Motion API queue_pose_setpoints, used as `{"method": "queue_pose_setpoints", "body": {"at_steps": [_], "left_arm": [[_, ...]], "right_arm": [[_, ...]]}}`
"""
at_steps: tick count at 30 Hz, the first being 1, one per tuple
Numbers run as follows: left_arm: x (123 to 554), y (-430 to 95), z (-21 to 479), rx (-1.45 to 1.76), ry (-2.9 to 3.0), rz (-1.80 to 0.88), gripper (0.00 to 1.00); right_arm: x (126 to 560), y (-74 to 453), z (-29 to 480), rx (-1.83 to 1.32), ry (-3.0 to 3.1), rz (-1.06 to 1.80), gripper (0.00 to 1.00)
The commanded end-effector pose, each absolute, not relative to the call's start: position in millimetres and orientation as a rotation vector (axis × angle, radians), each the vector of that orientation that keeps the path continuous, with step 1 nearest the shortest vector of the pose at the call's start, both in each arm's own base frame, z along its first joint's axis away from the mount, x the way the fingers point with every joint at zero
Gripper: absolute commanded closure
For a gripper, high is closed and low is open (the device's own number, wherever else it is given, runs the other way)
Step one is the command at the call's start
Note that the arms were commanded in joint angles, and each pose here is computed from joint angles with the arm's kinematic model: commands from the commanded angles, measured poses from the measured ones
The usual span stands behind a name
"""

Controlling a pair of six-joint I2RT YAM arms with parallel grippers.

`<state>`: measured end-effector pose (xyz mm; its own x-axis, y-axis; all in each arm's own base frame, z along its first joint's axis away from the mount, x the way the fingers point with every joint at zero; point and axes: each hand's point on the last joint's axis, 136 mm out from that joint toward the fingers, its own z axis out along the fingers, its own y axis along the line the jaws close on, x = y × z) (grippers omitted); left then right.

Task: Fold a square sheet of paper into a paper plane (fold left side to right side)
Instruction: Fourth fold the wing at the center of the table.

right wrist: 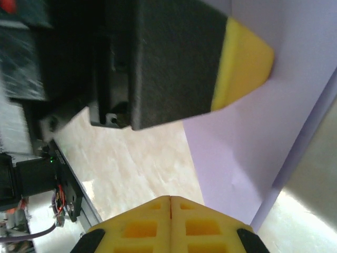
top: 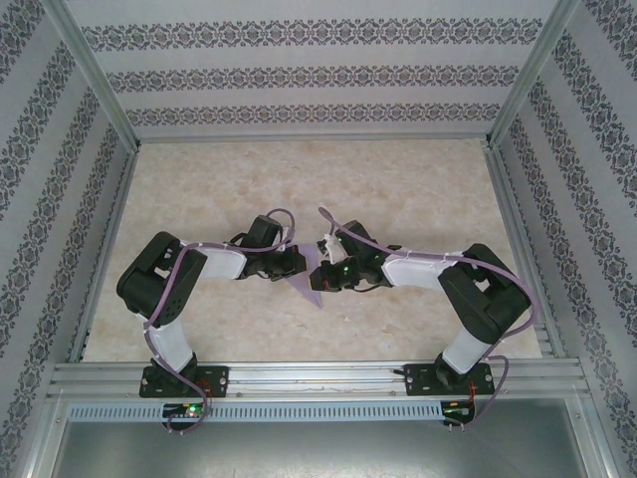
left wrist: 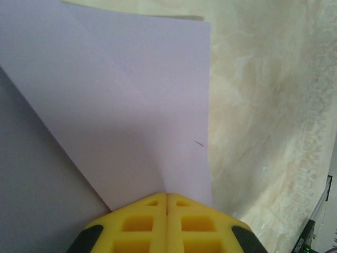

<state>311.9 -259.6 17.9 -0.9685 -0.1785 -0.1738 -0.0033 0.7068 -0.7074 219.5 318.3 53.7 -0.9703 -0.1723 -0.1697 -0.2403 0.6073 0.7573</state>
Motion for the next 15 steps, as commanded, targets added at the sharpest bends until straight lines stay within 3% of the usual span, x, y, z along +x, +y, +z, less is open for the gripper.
{"method": "queue_pose_setpoints", "body": {"at_steps": [1,15], "left_arm": [[292,-239,-15,-0.212,2.804,-0.937,0.99],[293,-235,-19,-0.233,2.815,-0.904,0.99]], "right_arm": [[210,325,42,-0.337,2.773,1.360,1.00],[195,312,10,-0.296,2.870,1.291,1.00]]}}
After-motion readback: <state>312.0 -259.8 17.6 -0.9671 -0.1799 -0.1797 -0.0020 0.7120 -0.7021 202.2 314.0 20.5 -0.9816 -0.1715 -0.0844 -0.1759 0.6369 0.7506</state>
